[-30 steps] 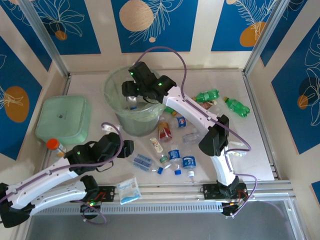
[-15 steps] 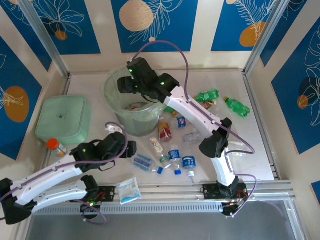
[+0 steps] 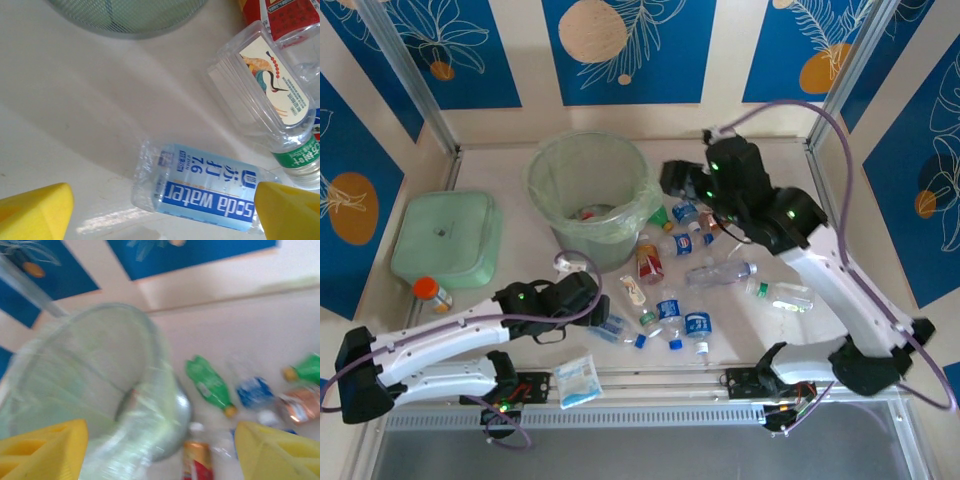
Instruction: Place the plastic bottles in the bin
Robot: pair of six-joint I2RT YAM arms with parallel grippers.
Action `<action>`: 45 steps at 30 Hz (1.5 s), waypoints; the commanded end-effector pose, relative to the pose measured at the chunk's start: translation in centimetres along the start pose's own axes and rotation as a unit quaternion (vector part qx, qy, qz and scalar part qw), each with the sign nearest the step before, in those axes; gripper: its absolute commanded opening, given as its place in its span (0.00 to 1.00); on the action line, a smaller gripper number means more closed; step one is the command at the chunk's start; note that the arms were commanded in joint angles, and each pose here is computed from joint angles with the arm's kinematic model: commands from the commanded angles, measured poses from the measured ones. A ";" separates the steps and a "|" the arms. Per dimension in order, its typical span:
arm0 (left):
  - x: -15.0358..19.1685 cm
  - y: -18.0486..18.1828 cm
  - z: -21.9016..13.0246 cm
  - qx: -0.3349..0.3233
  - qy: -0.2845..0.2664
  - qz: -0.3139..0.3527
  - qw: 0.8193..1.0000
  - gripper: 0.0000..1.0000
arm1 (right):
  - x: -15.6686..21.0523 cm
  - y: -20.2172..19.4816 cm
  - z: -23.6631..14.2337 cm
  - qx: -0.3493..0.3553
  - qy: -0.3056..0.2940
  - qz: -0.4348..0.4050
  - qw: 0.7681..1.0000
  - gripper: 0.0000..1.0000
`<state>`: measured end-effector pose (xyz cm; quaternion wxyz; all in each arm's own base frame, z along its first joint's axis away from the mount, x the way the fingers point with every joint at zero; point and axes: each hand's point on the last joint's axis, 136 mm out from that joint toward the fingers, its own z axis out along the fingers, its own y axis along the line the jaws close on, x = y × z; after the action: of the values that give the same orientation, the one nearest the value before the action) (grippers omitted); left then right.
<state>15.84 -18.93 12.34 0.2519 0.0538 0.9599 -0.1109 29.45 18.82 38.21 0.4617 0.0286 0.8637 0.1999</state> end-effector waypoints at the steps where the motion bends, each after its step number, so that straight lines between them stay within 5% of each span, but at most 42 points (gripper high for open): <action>1: 1.2 -1.0 0.1 0.010 0.022 -0.051 0.998 0.94 | 3.3 -6.0 -0.7 0.063 0.031 0.060 0.996 0.79; 8: 3.3 -3.4 0.5 0.007 0.054 -0.031 0.998 0.99 | 11.6 -16.0 0.2 0.159 0.126 0.166 0.965 0.80; 14: 4.3 -3.5 0.3 -0.014 0.068 -0.029 0.997 0.99 | 16.7 -19.1 2.1 0.164 0.173 0.220 0.946 0.80; 34: 4.8 -5.1 4.7 -0.059 0.090 -0.084 0.991 0.99 | 17.7 -18.9 2.0 0.136 0.176 0.233 0.947 0.81; 45: 2.6 -4.8 5.9 -0.120 0.074 -0.011 0.990 0.99 | 18.2 -18.6 1.8 0.125 0.182 0.234 0.947 0.81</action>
<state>14.97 -26.37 6.52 0.1732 -0.0027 0.9841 -0.0384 23.52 6.25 16.33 0.2381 0.2511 0.9205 0.1817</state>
